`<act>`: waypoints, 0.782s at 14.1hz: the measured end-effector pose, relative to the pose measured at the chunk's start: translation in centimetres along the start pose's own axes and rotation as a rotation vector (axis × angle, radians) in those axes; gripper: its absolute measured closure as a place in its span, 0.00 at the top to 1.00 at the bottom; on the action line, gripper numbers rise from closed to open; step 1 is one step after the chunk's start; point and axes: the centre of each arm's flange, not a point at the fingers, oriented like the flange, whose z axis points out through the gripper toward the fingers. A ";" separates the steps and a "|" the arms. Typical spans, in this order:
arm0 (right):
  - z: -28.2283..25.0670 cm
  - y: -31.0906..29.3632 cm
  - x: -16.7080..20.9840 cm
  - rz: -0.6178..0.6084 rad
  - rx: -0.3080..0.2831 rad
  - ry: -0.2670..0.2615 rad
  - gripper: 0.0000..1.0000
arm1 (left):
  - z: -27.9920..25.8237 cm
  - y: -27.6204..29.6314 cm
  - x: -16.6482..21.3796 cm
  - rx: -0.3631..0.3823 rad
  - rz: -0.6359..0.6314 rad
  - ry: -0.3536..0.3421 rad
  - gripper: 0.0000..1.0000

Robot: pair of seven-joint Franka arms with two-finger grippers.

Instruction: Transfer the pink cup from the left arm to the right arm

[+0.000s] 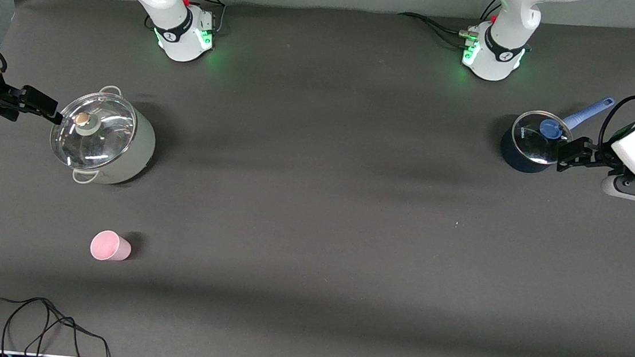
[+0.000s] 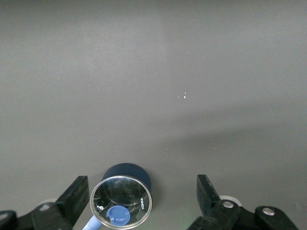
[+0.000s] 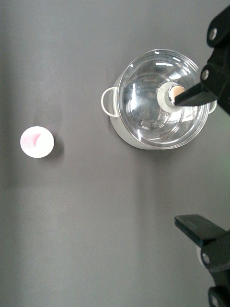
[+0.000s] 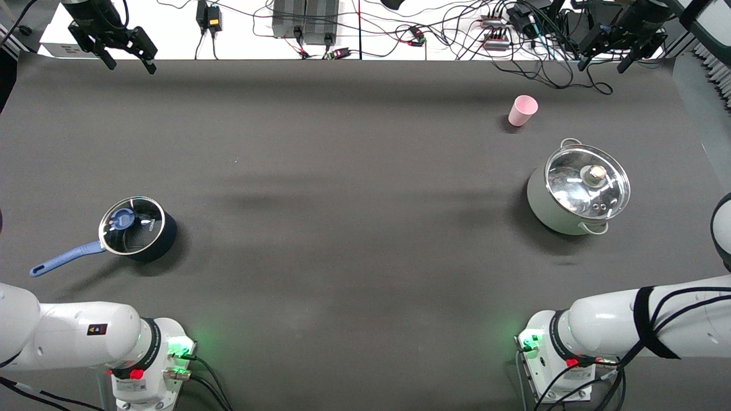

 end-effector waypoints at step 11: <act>0.0 0.4 1.2 0.009 -0.002 0.008 1.00 | 0.1 -0.2 0.0 -0.001 -0.003 -0.005 1.00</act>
